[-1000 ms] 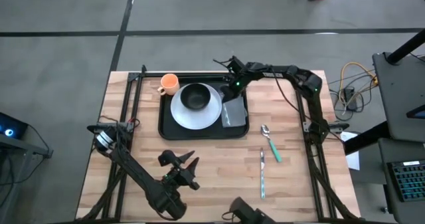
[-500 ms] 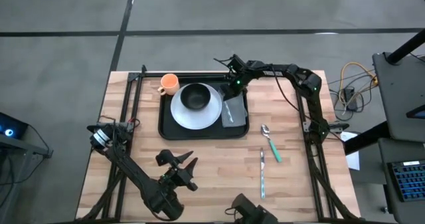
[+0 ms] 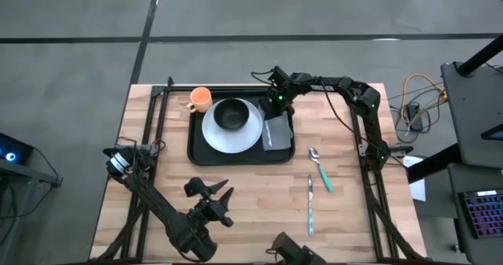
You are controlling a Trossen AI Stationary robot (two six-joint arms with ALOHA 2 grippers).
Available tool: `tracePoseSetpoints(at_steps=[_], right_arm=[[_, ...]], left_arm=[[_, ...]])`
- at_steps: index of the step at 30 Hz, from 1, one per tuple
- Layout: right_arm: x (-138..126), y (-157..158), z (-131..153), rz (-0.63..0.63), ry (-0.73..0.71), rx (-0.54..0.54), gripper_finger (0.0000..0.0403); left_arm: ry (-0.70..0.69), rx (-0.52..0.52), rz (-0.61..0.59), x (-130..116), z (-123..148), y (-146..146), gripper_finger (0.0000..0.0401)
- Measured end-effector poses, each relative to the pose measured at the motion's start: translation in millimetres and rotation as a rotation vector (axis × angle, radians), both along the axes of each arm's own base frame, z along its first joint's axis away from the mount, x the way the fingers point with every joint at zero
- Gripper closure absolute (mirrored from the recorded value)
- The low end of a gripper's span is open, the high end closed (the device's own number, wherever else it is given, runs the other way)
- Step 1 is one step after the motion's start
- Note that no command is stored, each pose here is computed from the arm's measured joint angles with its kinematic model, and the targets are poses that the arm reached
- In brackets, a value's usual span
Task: Set up tray
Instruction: Put the fork on top of the napkin on the serving tray
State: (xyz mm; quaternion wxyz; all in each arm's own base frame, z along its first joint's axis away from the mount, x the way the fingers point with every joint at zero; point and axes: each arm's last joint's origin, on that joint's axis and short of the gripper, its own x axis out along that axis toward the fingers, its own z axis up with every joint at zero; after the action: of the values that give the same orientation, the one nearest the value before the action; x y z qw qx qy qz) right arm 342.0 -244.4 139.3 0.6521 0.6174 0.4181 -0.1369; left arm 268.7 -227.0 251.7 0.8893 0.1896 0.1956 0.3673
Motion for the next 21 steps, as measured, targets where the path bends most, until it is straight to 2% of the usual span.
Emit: tracePoseSetpoints(at_steps=[8, 16, 21], right_arm=[[1, -1, -4, -0.011, -0.01, -0.02, 0.0395], [0, -2, -11, -0.003, -0.04, 0.011, 0.0395], [1, 0, -10, -0.028, 0.014, -0.057, 0.0395]], left_arm=[[0.012, -0.017, -0.012, -4, 0, -4, 0.0277], [0.011, -0.02, -0.018, -6, 1, -6, 0.0277], [0.003, -0.028, -0.018, -7, 5, -4, 0.0277]])
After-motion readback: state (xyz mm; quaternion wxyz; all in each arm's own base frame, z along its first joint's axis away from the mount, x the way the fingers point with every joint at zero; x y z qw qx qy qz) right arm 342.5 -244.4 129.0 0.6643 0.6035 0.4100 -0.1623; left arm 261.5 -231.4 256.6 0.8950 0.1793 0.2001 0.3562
